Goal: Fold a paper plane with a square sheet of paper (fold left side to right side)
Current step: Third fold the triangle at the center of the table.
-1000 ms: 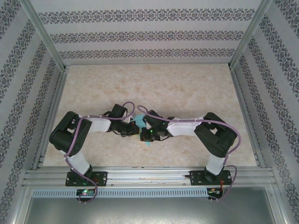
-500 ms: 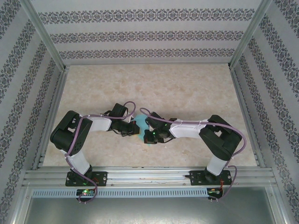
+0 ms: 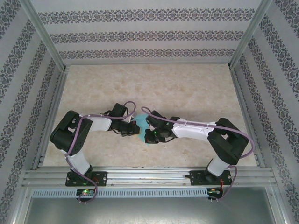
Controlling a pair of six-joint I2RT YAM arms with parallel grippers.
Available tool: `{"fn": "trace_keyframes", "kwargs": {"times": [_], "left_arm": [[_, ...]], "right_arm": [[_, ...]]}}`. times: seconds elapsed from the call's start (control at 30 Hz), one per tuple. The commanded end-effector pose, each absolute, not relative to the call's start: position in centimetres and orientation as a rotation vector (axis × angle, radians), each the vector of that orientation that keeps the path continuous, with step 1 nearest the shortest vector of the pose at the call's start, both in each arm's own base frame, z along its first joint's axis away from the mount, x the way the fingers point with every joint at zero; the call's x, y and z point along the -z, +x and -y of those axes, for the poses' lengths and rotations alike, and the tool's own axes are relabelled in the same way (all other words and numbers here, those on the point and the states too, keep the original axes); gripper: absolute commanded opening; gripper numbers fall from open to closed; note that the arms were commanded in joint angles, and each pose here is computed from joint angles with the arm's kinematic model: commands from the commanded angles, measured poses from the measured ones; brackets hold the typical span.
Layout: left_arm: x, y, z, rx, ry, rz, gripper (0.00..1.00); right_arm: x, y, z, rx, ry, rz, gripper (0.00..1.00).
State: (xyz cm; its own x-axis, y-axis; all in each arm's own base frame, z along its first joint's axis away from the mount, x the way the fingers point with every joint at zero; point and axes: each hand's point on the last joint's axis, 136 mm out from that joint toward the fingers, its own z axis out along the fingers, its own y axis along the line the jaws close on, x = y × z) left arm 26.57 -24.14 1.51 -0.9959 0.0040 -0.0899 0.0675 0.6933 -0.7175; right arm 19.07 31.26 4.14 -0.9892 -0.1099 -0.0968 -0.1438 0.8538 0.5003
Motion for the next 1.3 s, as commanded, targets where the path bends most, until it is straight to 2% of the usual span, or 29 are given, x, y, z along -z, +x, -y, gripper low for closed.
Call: {"fn": "trace_keyframes", "kwargs": {"times": [0.0,0.17,0.97,1.2,1.27], "left_arm": [[3.1,25.2,20.7,0.891,-0.024,-2.975,0.0],[3.2,25.2,20.8,0.895,-0.024,-2.977,0.0],[3.3,25.1,20.6,0.873,-0.018,-2.991,0.0],[2.6,24.9,21.6,0.997,-0.152,-2.958,0.0],[2.5,24.8,22.0,1.031,-0.2,-2.944,0.0]], "right_arm": [[-4.1,18.9,-32.7,-0.87,-0.221,-2.956,0.0],[-2.6,18.8,-33.1,-0.861,-0.209,-2.981,0.0],[1.1,14.4,-26.1,-0.617,-0.063,-3.177,0.0],[-1.7,16.0,-26.2,-0.741,-0.123,-3.074,0.0],[-2.8,17.3,-26.2,-0.784,-0.137,-3.007,0.06]]}}
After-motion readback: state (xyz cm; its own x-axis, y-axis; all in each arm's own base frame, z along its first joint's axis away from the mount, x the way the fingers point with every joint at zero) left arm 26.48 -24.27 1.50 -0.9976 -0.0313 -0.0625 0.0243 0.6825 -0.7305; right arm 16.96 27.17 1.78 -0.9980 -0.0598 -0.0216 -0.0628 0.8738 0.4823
